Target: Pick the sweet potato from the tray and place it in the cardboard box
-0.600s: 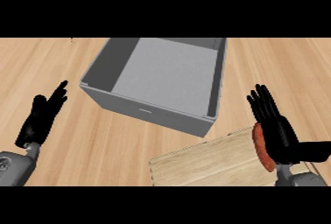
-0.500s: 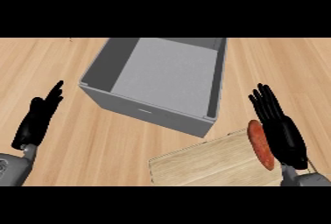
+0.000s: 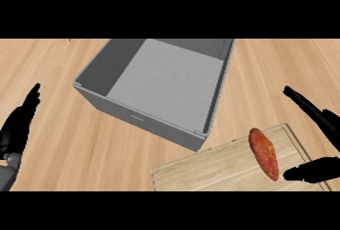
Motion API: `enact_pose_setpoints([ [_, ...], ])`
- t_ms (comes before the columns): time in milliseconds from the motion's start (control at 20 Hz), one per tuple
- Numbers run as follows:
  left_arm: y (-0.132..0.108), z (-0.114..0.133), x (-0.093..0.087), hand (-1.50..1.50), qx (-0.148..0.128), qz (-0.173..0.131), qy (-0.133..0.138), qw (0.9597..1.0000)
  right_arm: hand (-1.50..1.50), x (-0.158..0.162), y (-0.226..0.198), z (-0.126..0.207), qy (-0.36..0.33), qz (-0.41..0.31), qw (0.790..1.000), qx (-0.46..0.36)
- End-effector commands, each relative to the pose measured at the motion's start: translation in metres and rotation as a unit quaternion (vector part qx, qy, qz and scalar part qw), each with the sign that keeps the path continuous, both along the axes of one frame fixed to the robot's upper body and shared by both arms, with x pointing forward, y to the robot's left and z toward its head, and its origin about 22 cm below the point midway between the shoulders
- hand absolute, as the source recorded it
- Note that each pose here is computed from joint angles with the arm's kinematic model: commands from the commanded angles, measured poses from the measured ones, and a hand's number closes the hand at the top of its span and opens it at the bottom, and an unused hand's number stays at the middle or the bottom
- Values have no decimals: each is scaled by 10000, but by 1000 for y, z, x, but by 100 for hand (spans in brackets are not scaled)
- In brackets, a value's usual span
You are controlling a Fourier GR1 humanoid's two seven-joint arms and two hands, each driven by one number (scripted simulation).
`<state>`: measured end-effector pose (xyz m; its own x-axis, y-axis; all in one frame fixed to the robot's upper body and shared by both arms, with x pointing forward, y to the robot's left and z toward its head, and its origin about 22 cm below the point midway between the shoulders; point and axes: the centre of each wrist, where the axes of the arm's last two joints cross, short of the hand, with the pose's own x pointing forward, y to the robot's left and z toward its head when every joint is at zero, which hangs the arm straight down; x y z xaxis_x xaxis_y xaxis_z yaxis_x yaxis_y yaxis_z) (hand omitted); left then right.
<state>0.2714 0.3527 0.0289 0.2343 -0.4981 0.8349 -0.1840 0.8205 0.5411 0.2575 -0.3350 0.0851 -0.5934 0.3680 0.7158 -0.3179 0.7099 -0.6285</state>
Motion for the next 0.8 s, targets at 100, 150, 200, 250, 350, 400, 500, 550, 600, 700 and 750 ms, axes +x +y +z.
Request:
enact_pose_setpoints([
  [100, 3, 1, 0, 0, 83, 90, -227, 9997, -150, -18, -56, -51, -271, 1090, 9925, 489],
  [150, -3, -15, -13, 0, 88, 10, -232, 9997, -150, -4, -74, -35, -467, 1080, 9916, 537],
  [200, 12, -9, 0, 0, 87, 133, -262, 9995, -150, -13, -78, -47, -477, 1351, 9887, 451],
  [250, 1, -7, -10, 0, -45, -3, -184, 9998, -150, -8, -92, -31, -706, 1342, 9882, 218],
  [350, 2, -18, -10, 0, 57, 106, -181, 9998, -150, 2, -92, -18, -1194, 1246, 9840, -435],
  [400, -5, -21, -7, 0, 88, 53, -203, 9997, -150, 17, -87, -5, -1277, 1154, 9818, -798],
  [500, 5, -12, -11, 0, 37, 12, -184, 9998, -150, 12, -90, 6, -1498, 922, 9699, -1687],
  [550, -5, -31, -18, 0, 17, 79, -149, 9999, -150, 10, -97, 18, -1404, 996, 9624, -2102],
  [600, -1, -24, -3, 0, -11, 79, -157, 9998, -150, 20, -83, 11, -1475, 935, 9552, -2388],
  [700, 18, -9, -7, 0, 32, 146, -276, 9995, -150, 16, -81, 31, -1367, 985, 9473, -2725],
  [750, 8, -8, -1, 0, -21, 111, -207, 9997, -150, 17, -89, 45, -1336, 1052, 9405, -2943],
])
